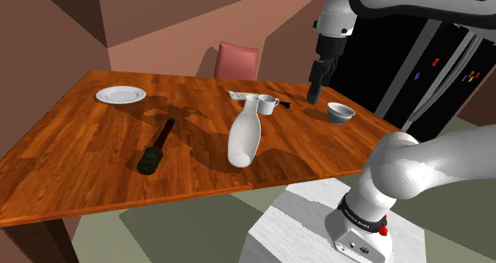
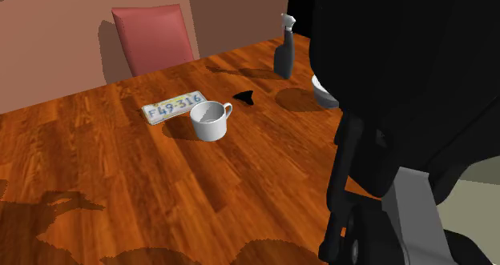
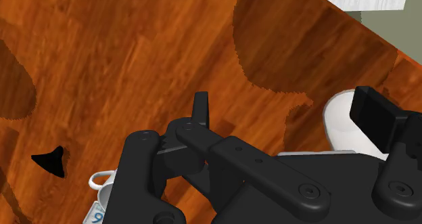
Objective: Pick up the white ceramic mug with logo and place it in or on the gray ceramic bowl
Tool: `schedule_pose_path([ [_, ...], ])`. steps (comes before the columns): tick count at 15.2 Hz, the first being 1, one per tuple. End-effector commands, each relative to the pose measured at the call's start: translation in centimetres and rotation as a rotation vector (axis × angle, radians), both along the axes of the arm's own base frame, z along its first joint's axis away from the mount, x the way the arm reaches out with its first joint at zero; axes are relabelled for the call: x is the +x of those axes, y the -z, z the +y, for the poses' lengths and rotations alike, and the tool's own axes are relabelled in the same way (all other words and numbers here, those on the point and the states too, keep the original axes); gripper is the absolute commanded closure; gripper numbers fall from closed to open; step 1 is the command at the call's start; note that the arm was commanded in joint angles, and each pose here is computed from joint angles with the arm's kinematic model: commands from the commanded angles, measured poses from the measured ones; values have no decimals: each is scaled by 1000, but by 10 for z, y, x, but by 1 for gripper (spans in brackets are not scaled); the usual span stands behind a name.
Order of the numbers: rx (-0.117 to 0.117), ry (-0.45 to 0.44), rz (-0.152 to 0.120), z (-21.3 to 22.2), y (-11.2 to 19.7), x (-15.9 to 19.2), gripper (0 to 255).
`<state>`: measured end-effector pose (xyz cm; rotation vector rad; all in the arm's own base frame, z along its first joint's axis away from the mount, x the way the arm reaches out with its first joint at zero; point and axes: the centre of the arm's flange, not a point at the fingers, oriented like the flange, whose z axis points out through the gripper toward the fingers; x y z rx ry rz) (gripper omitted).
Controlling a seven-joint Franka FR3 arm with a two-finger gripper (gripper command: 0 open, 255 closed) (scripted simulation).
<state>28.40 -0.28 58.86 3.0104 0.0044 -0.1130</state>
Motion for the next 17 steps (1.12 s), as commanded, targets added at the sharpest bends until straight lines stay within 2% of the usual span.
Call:
schedule_pose_path([
  [1, 0, 0, 0, 0, 0, 0, 0],
  [17, 26, 16, 9, -108, 100, 156, 0],
])
